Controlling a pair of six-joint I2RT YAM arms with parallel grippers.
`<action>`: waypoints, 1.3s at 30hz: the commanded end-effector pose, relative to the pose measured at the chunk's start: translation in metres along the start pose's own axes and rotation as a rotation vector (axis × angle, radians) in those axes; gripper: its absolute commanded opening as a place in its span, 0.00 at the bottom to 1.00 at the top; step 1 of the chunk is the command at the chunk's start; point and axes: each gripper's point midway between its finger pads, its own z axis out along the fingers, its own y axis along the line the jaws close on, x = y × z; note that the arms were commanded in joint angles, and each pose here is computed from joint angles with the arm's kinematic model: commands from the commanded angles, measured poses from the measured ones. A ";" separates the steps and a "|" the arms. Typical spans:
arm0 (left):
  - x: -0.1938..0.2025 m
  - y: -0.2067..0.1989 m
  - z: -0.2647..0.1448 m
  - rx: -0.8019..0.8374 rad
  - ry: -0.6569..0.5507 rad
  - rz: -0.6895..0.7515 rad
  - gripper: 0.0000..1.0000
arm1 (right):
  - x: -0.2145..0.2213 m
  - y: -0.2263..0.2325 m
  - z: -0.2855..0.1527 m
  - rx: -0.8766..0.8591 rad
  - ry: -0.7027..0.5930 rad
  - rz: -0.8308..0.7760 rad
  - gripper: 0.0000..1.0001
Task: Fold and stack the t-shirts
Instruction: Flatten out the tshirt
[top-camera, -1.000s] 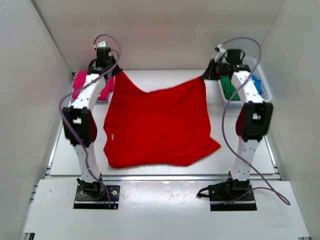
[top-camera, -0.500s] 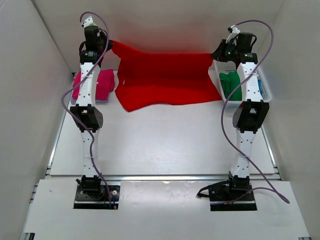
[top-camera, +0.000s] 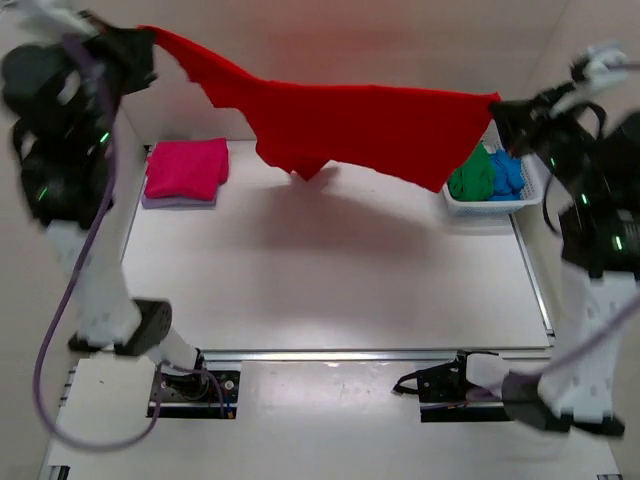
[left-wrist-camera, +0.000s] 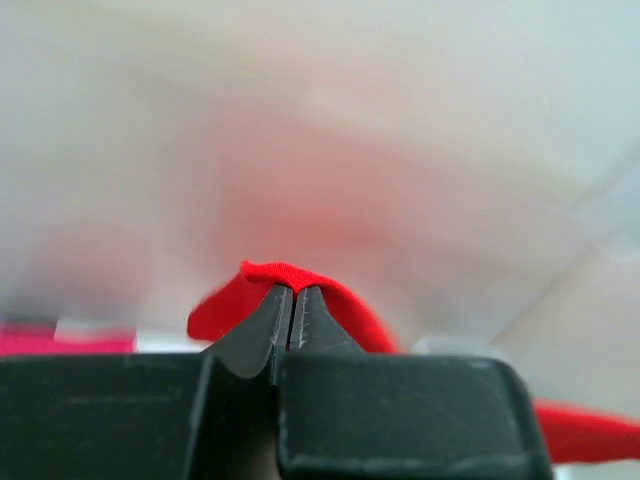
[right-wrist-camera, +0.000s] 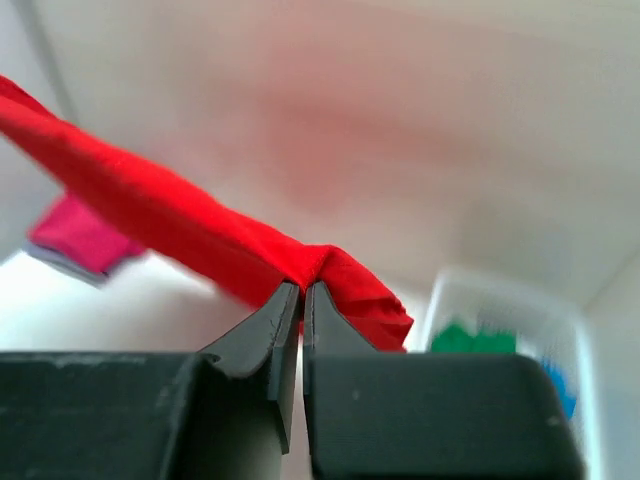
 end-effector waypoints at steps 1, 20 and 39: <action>-0.054 -0.021 -0.086 0.024 -0.130 0.025 0.00 | -0.002 0.026 -0.035 -0.033 -0.036 -0.039 0.00; 0.032 0.010 0.005 -0.082 0.102 0.068 0.00 | 0.086 -0.021 0.048 -0.067 0.136 0.092 0.00; 0.309 0.145 0.218 -0.244 0.416 0.065 0.99 | 0.258 -0.101 0.273 0.074 0.411 0.112 0.93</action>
